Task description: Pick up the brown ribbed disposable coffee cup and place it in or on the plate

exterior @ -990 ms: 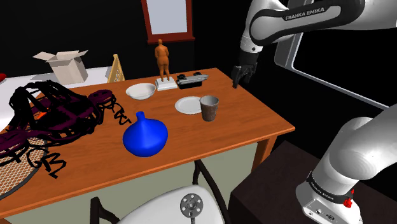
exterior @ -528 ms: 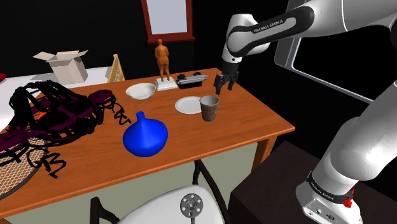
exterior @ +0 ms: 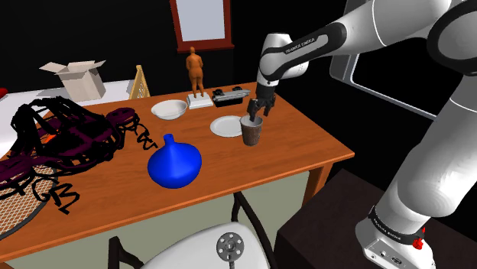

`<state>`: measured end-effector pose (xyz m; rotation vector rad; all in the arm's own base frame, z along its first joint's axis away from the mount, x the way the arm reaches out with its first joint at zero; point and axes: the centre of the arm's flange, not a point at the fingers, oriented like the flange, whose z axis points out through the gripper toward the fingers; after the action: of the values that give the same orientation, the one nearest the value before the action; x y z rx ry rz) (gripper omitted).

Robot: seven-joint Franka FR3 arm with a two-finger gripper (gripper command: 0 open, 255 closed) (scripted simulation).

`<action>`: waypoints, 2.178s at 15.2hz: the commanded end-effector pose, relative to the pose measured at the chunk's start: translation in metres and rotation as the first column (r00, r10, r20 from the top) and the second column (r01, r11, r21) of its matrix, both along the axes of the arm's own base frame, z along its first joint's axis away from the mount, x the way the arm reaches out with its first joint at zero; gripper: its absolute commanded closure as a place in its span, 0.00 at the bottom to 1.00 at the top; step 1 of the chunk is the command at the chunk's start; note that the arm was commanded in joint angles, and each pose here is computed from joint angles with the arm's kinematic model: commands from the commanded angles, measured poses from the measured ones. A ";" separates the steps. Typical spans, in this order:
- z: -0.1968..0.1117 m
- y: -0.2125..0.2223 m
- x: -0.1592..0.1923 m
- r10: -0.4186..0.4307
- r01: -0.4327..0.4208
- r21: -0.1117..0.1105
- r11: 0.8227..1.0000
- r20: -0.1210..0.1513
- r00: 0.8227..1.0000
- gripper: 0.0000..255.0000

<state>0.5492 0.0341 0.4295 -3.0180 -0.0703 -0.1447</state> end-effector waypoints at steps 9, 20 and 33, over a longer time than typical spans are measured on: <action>-0.019 0.002 0.001 0.000 0.000 0.000 1.000 0.000 1.000 0.00; -0.020 0.003 0.001 0.000 0.000 0.000 1.000 0.000 1.000 1.00; 0.044 0.002 0.001 0.000 0.000 0.000 1.000 0.000 1.000 1.00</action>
<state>0.5511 0.0378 0.4684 -3.0178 -0.0702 -0.1453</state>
